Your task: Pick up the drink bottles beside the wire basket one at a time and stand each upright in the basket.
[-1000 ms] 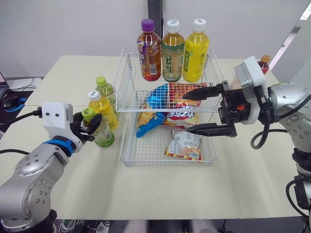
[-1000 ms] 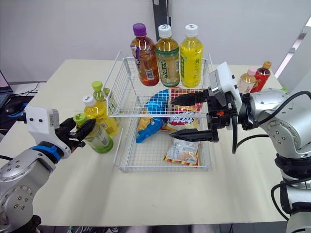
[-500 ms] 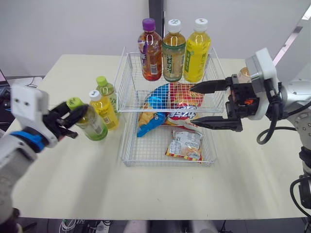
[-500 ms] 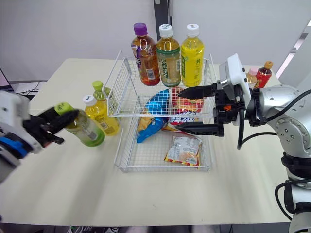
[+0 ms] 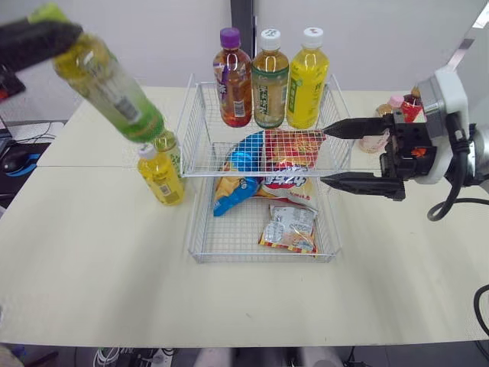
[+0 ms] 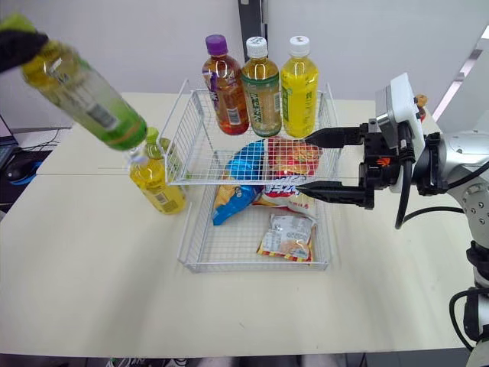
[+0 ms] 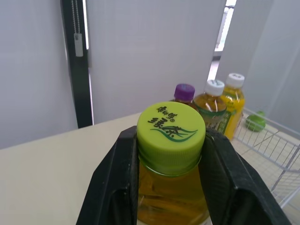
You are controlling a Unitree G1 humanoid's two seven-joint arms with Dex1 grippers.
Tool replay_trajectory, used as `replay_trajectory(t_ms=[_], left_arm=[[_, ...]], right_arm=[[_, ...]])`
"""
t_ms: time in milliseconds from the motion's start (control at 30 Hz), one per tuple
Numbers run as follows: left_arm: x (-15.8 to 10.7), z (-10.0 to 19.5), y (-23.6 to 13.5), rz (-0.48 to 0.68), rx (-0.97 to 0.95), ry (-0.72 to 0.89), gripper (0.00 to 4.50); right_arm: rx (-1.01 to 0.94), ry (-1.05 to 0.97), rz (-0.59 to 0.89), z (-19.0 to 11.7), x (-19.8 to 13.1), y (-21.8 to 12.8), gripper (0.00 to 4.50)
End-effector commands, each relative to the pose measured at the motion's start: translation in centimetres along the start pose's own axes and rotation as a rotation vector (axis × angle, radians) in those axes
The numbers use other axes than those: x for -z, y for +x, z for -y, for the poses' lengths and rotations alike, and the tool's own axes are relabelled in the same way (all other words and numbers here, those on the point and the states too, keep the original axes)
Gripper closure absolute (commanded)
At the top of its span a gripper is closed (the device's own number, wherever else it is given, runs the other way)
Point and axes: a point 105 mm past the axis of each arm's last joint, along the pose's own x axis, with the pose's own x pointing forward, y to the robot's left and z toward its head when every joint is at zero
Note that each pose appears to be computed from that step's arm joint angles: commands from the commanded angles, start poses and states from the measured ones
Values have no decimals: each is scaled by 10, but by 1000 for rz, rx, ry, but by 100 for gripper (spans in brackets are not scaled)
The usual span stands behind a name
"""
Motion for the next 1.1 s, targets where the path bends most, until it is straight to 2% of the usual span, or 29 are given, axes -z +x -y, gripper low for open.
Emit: replay_trajectory(t_ms=[33,100,233,400,733,1100], left_arm=[[-35,15,13,97,118,57,313],[-37,25,29,75,200,63,313],[-22,51,68,-42,382,104,313],[-9,76,115,-95,505,118,313],[21,115,180,-100,586,214,313],[43,122,209,-136,597,200,313]], right_arm=[[36,-49,3,-2,-10,-5,0],[54,-48,1,-2,-10,-6,0],[102,-43,-14,-1,-8,-9,0],[174,-34,-38,2,-5,-16,0],[313,-32,-74,12,2,-33,0],[338,-22,-68,7,3,-36,0]])
